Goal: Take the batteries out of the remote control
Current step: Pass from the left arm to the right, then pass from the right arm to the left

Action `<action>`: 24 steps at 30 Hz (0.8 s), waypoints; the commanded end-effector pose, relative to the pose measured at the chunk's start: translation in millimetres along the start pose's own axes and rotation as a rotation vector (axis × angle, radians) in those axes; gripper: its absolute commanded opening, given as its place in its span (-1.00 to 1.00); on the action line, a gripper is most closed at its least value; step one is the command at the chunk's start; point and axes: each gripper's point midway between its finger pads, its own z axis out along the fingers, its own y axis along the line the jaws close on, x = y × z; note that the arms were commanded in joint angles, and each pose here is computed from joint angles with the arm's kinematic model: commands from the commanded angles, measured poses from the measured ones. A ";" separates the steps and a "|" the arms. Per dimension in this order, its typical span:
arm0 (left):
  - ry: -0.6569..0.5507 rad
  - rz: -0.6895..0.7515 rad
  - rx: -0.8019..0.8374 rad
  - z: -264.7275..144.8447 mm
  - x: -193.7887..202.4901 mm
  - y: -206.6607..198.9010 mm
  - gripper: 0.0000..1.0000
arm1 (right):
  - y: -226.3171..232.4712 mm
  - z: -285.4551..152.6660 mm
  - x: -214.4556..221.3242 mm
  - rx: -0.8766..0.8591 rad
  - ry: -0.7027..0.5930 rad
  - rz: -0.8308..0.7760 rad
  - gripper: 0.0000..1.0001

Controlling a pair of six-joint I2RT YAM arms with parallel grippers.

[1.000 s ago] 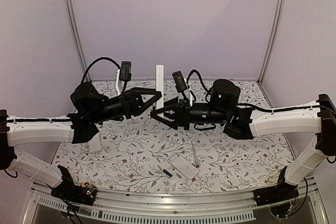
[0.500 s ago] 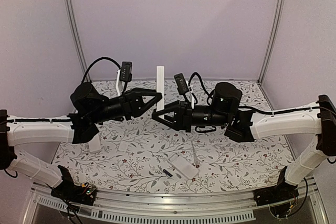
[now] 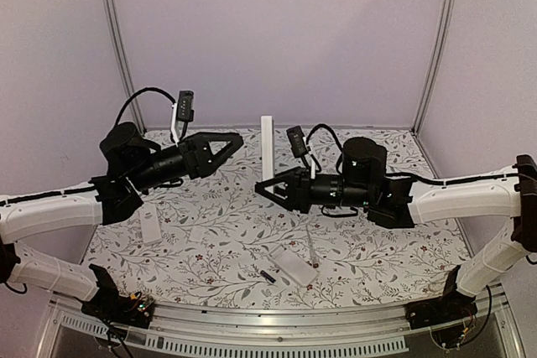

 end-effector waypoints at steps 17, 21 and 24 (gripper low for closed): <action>0.379 -0.298 -0.404 5.2 64.8 107.9 0.66 | -89.2 -20.2 102.7 0.467 0.423 -0.122 -0.94; 0.423 -0.331 -0.407 7.5 79.3 112.9 0.62 | -89.8 -17.1 104.7 0.475 0.435 -0.140 -0.93; 0.444 -0.355 -0.408 8.6 87.8 116.0 0.60 | -92.1 -13.1 108.8 0.484 0.457 -0.155 -0.94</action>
